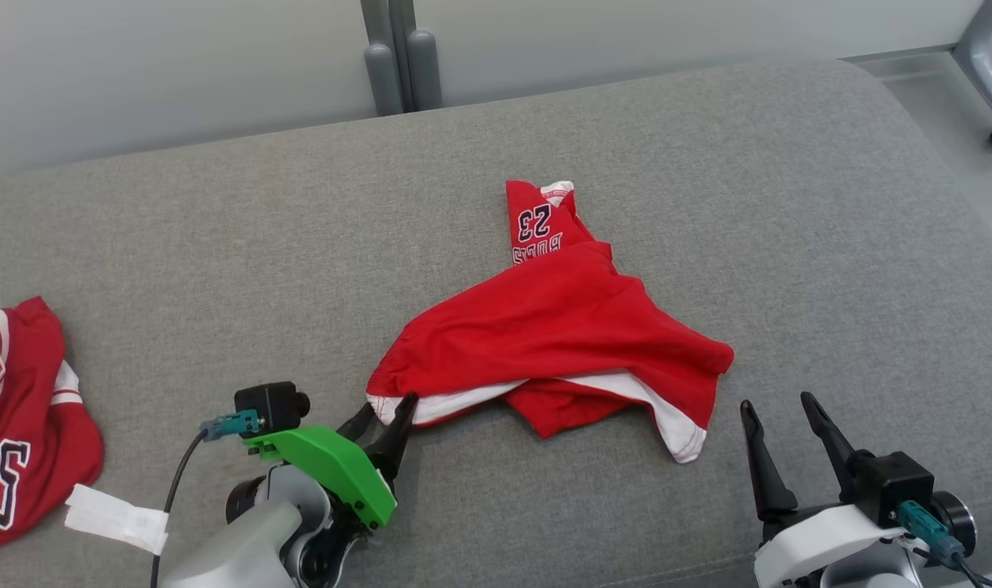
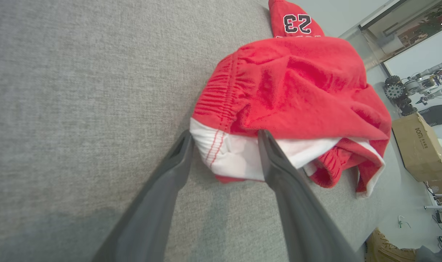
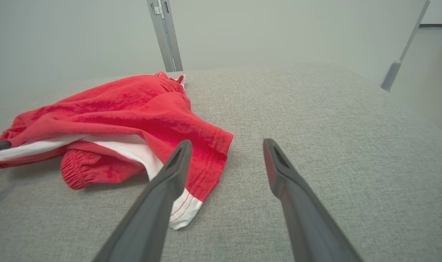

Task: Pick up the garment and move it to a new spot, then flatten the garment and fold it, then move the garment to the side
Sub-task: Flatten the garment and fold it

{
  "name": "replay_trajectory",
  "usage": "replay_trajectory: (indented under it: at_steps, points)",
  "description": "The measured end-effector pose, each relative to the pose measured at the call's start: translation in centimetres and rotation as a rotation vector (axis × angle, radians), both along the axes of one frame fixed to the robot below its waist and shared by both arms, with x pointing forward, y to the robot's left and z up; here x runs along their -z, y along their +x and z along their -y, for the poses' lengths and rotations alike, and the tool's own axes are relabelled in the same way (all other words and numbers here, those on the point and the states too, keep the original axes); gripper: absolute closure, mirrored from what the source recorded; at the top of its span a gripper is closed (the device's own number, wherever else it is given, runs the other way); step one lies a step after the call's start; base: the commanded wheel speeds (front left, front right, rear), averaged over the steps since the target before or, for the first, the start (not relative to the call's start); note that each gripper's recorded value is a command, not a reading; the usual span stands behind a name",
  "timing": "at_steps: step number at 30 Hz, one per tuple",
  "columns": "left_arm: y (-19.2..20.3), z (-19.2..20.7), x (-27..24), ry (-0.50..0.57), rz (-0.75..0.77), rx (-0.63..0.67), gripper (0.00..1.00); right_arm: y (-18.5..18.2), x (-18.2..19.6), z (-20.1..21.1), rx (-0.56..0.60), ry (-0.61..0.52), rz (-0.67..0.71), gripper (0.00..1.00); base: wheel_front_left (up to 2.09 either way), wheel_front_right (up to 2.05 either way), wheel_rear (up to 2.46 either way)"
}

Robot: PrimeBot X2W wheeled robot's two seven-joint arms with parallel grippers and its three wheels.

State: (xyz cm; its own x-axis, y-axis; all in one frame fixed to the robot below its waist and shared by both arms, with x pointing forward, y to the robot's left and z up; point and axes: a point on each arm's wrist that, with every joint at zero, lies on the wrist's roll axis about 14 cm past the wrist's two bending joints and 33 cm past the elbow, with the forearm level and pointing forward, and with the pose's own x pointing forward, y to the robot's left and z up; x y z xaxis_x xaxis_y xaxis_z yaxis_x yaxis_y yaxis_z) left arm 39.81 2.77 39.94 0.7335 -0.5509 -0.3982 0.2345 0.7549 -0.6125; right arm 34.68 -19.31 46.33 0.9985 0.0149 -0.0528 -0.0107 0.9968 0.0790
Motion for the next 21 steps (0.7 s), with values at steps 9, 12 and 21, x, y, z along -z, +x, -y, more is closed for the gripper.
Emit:
replay_trajectory:
  at_steps: [9,12,21]
  points:
    - [3.3,-3.4,-4.4,-0.042,0.185,-0.155,0.00,-0.1,-1.8,0.2,-0.013,-0.025,0.056,0.00,0.00,0.00,0.00]
    - [2.9,-4.9,-5.3,0.033,0.289,-0.171,0.00,-0.2,-2.5,0.5,-0.018,-0.053,0.077,0.00,0.00,0.00,0.00]
    - [-1.6,-9.8,-6.2,0.212,0.453,-0.325,0.00,-0.5,-4.9,1.0,-0.050,-0.147,0.148,0.00,0.00,0.00,0.00]
